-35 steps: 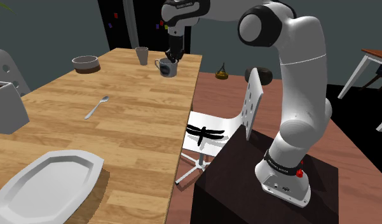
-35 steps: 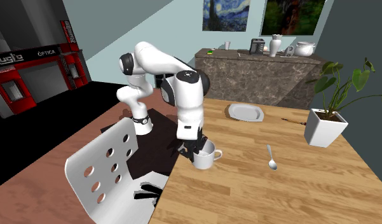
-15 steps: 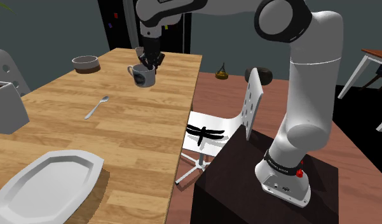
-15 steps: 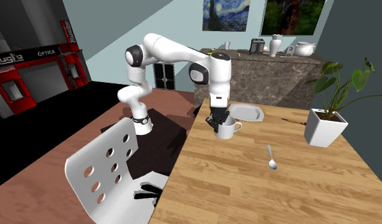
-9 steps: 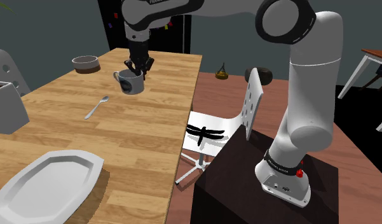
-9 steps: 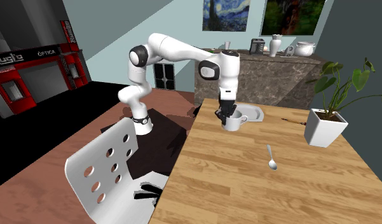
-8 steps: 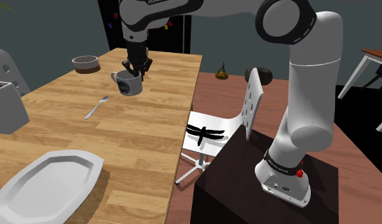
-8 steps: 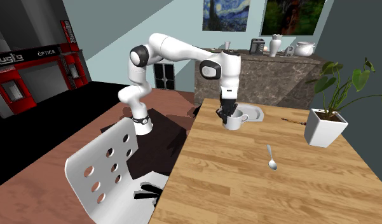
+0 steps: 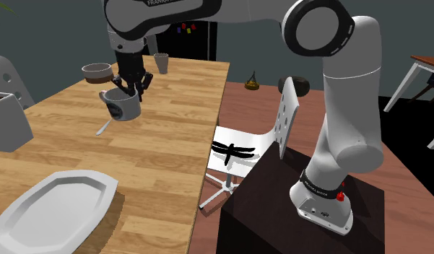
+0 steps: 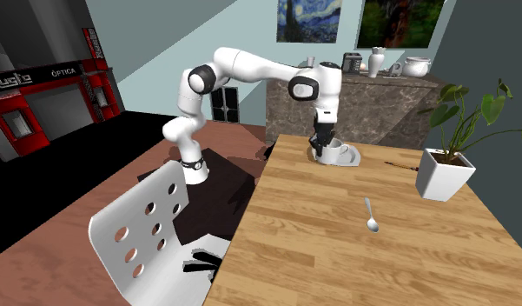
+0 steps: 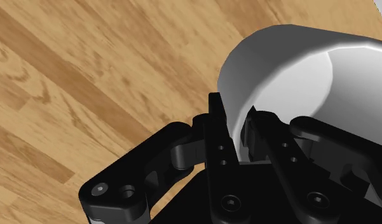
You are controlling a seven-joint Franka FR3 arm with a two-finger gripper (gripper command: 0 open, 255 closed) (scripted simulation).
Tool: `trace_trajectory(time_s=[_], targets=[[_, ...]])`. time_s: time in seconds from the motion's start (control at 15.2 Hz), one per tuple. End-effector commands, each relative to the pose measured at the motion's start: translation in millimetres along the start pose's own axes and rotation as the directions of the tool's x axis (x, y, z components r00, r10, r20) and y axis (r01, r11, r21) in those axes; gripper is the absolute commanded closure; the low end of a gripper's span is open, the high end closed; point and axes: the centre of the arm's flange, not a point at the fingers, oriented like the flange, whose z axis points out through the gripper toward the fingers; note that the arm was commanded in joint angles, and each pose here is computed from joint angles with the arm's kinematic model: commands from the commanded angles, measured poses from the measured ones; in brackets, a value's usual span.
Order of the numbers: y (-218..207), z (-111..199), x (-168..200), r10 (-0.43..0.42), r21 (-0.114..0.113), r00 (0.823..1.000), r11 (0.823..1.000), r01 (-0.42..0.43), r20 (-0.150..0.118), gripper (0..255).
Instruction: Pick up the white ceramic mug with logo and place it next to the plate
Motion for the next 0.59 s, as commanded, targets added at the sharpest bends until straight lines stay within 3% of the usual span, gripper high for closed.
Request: trace_trajectory(time_s=[0.0,0.26,0.53], targets=[[-25.2,1.7,-6.8,0.001,0.000,1.000,1.000,-0.001,0.000,255],[-73.6,3.7,-21.6,0.001,0.000,1.000,1.000,-0.001,0.000,255],[-72.5,24.8,-22.1,0.001,0.000,1.000,1.000,-0.001,0.000,255]])
